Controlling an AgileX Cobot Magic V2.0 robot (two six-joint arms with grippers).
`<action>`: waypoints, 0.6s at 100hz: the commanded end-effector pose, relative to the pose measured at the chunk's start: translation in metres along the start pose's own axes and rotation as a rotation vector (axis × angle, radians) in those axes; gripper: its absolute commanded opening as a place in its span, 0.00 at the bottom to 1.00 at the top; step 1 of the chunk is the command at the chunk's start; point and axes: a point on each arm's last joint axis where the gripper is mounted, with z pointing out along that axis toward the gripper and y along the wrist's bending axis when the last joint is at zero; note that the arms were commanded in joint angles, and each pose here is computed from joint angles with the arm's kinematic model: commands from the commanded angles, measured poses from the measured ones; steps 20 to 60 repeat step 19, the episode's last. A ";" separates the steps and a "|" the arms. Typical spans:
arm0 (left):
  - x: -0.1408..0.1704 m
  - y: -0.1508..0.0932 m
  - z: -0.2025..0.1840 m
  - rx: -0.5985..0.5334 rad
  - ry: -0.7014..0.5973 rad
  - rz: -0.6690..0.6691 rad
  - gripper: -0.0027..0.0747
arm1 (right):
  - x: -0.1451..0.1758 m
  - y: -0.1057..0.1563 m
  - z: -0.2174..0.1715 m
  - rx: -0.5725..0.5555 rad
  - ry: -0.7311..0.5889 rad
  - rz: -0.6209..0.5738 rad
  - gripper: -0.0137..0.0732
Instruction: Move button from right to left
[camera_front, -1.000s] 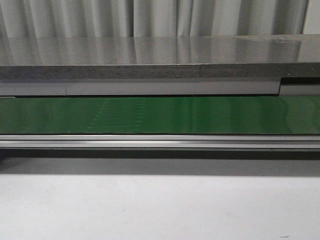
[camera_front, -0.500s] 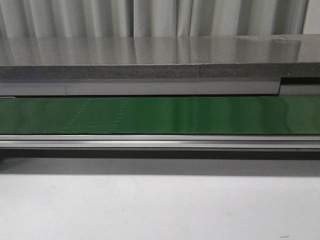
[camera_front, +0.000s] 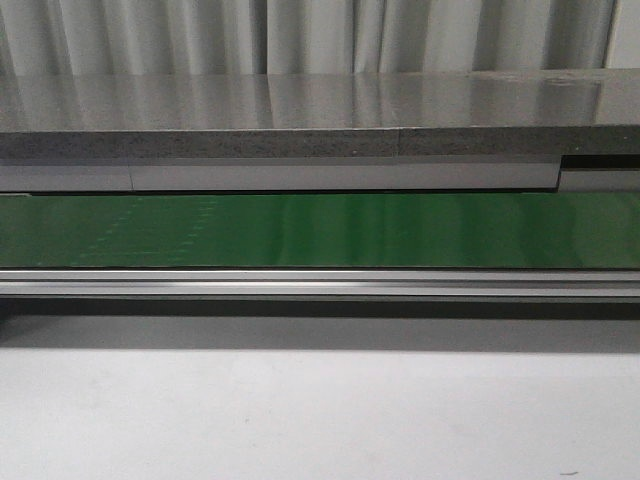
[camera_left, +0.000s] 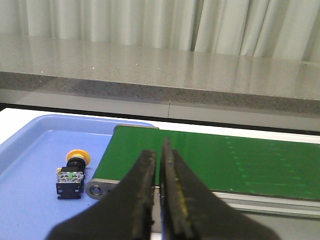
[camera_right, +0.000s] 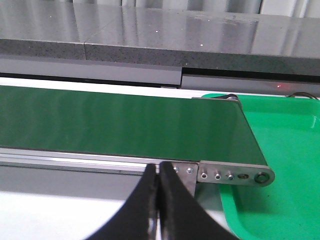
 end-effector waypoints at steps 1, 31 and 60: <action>0.005 0.000 -0.001 0.010 -0.074 -0.021 0.04 | -0.007 0.000 -0.001 -0.003 -0.089 -0.007 0.08; 0.005 0.000 -0.001 0.010 -0.074 -0.021 0.04 | -0.007 0.000 -0.001 -0.003 -0.089 -0.007 0.08; 0.005 0.000 -0.001 0.010 -0.074 -0.021 0.04 | -0.007 0.000 -0.001 -0.003 -0.089 -0.007 0.08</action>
